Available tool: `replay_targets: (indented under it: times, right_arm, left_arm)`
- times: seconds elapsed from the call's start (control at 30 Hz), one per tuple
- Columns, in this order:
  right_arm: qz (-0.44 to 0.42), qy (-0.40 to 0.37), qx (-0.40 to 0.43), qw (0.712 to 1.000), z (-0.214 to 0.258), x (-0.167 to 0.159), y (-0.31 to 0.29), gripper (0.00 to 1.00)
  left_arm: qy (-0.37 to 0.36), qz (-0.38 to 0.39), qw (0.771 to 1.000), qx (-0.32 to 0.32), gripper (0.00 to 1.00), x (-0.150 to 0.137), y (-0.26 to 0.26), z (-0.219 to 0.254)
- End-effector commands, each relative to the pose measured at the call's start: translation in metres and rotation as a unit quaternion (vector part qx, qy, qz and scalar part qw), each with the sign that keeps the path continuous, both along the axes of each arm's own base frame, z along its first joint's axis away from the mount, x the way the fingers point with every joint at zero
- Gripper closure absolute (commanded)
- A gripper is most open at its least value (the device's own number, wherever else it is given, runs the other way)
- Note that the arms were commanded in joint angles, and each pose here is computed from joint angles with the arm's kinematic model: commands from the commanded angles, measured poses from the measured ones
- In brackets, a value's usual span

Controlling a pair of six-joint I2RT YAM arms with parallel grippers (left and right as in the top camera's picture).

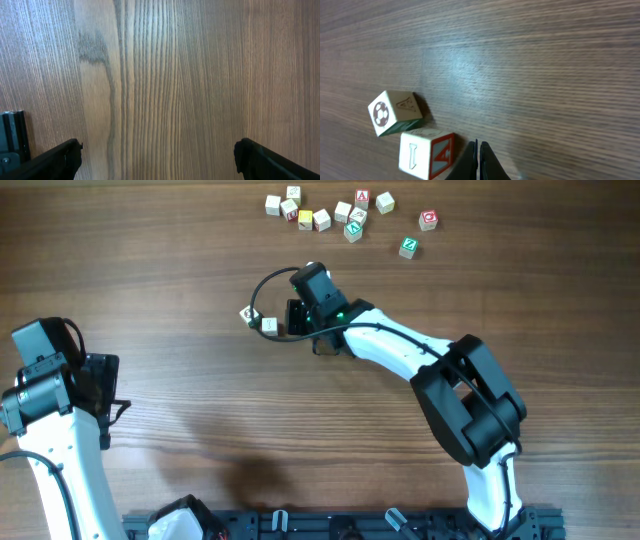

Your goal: Form a circle

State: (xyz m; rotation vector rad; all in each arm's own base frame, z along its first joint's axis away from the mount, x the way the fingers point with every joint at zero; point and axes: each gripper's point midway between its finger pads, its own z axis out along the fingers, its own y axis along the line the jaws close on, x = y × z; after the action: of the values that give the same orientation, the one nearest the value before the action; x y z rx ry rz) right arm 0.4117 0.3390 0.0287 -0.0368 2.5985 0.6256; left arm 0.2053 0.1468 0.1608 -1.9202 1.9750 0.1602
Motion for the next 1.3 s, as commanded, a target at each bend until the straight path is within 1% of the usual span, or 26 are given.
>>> replay_targets:
  times: [0.0, 0.23, 0.5, 0.67, 0.97, 1.27]
  right_arm:
    - [-0.007, -0.011, 0.015, 1.000, 0.018, 0.004, 0.004, 0.95]
    - [-0.025, 0.000, 0.013, 1.000, 0.000, 0.006, 0.003, 0.95]
    - [-0.018, 0.005, 0.013, 1.000, -0.008, 0.003, 0.007, 0.95]
    - [-0.015, 0.015, 0.014, 1.000, -0.023, 0.001, 0.010, 0.95]
    - [0.002, 0.022, 0.023, 0.999, -0.026, -0.005, 0.019, 0.95]
    - [0.013, 0.017, 0.036, 0.999, -0.023, -0.004, 0.025, 0.95]
  left_arm:
    - [-0.001, 0.010, 1.000, -0.005, 0.00, 0.000, 0.001, -0.001]
    - [-0.001, 0.010, 1.000, -0.005, 0.00, 0.000, 0.001, -0.001]
    - [-0.001, 0.010, 1.000, -0.005, 0.00, 0.000, 0.001, -0.001]
    - [-0.001, 0.010, 1.000, -0.005, 0.00, 0.000, 0.001, -0.001]
    - [-0.001, 0.010, 1.000, -0.005, 0.00, 0.000, 0.001, -0.001]
    - [-0.001, 0.010, 1.000, -0.005, 0.00, 0.000, 0.001, -0.001]
